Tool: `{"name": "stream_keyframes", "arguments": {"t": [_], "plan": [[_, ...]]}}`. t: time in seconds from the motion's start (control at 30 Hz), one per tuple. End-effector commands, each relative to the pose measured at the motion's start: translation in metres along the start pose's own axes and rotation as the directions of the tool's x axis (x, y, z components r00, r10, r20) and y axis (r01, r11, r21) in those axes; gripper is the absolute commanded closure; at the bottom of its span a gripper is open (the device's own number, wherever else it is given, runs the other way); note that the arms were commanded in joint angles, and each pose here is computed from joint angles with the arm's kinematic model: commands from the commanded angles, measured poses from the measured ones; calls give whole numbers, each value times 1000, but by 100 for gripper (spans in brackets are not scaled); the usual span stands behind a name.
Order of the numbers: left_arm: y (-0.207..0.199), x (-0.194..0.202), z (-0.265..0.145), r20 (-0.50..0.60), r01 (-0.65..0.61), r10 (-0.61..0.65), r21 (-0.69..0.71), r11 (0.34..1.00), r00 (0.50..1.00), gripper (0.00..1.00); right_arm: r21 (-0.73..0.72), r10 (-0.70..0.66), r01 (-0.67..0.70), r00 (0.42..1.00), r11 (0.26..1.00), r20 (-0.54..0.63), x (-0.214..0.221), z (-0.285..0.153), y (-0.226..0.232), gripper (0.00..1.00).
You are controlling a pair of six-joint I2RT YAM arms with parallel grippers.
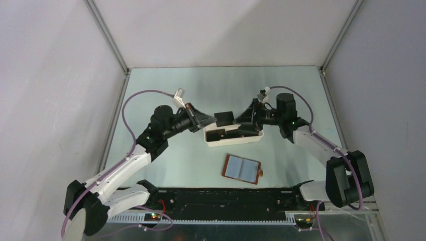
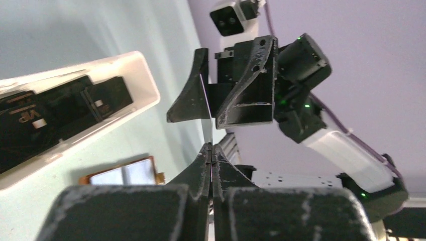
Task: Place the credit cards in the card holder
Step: Pick up the credit card from the storage box.
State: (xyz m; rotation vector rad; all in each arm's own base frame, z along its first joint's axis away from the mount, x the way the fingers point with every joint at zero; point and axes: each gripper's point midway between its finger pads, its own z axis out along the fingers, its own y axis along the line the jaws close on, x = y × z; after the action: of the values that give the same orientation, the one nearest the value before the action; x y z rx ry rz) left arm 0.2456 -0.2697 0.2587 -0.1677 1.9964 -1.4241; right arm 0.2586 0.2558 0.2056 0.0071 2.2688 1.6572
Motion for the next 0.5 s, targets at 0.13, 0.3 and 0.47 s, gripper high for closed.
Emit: {"name": "stream_keyframes", "arguments": {"t": [0.13,0.3,0.47], "plan": [[-34,-1,-10,-2,11,-10,164,986,1000,100,-301,-74,69,997,951,-6,-9,-1,70,22],[-33,1,-11,-2,17,-17,171,985,1000,100,-431,-75,59,997,901,-22,-8,1,100,54],[-31,2,-11,-2,18,-17,168,986,1000,100,-461,-58,17,995,887,-76,-1,7,100,97]]}}
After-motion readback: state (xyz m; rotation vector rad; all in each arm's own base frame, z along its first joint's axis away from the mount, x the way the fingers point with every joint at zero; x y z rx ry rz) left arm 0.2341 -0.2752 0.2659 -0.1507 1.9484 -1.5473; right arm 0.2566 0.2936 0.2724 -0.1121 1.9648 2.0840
